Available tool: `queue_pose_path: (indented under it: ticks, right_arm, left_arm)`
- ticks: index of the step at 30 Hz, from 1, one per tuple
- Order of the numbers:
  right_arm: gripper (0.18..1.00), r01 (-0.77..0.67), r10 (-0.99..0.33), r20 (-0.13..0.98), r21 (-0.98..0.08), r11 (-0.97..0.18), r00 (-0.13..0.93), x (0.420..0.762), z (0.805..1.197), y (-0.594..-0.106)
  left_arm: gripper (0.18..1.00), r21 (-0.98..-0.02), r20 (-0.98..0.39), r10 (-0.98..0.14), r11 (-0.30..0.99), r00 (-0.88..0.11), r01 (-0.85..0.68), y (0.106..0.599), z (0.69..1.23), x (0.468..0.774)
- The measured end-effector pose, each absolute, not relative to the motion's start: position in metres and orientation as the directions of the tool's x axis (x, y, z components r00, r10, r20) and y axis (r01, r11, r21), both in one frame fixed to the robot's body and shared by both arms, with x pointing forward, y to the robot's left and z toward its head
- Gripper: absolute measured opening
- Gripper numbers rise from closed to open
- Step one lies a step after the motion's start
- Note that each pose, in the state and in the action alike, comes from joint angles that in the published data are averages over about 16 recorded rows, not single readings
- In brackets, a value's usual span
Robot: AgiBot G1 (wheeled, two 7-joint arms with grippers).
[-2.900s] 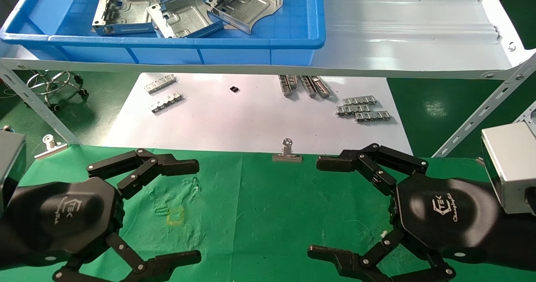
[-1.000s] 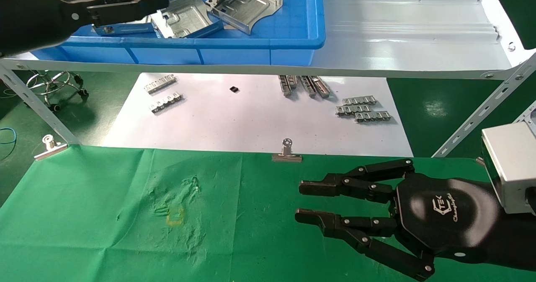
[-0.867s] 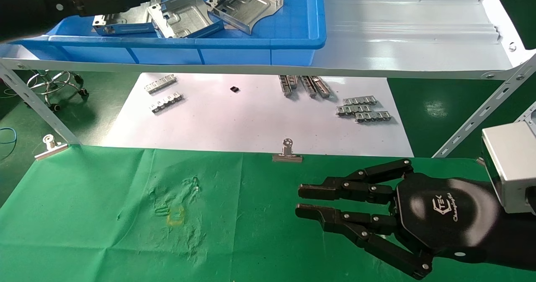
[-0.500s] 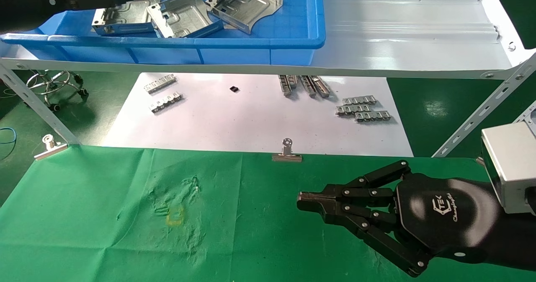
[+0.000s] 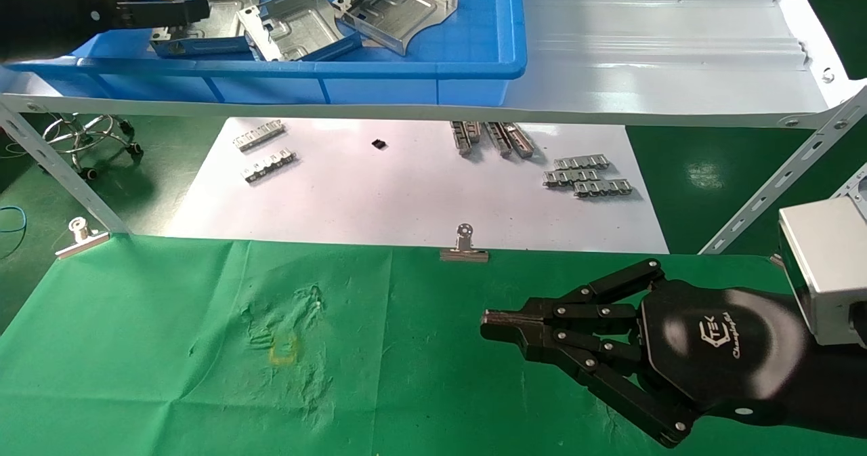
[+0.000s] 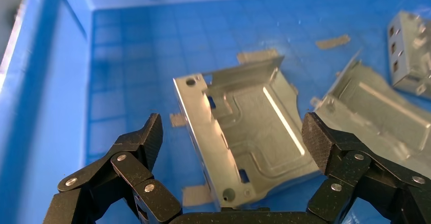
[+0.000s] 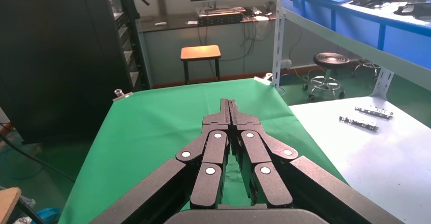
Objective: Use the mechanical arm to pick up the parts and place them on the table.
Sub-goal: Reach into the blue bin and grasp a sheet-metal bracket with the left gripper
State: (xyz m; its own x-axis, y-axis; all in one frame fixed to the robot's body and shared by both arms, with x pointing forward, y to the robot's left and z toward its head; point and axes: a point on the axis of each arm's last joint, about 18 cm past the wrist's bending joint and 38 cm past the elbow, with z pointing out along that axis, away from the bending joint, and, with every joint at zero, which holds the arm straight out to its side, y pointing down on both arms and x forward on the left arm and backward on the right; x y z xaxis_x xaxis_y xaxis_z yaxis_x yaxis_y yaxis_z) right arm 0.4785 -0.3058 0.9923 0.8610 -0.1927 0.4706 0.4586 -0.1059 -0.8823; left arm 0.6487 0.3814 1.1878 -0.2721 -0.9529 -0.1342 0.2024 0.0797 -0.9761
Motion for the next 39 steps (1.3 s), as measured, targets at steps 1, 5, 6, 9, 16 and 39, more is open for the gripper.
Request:
queue_pose_path:
  ticks: [1,5,6,9,16,39]
  right_arm:
    - [0.192,0.459,-0.193,0.471,-0.882,-0.106,0.861,0.479,0.992,-0.306]
    - [0.192,0.459,-0.193,0.471,-0.882,-0.106,0.861,0.479,0.992,-0.306]
    - [0.192,0.459,-0.193,0.471,-0.882,-0.106,0.861,0.479,0.992,-0.306]
    - [0.192,0.459,-0.193,0.471,-0.882,-0.106,0.861,0.479,0.992,-0.306]
    - [0.192,0.459,-0.193,0.471,-0.882,-0.106,0.861,0.479,0.992,-0.306]
    - [0.192,0.459,-0.193,0.471,-0.882,-0.106,0.861,0.479,0.992,-0.306]
  left_arm:
    - [0.997,-0.976,-0.134,-0.954,0.080,-0.268,0.201,0.381,1.188,0.650]
    - [0.987,-0.976,-0.137,-0.959,0.088,-0.247,0.201,0.381,1.187,0.654]
    - [0.982,-0.975,-0.139,-0.960,0.090,-0.242,0.202,0.381,1.187,0.655]
    - [0.966,-0.974,-0.143,-0.964,0.096,-0.226,0.207,0.381,1.187,0.657]
    - [0.902,-0.971,-0.149,-0.969,0.106,-0.197,0.214,0.383,1.186,0.662]
    - [0.417,-0.968,-0.140,-0.978,0.102,-0.154,0.227,0.389,1.187,0.670]
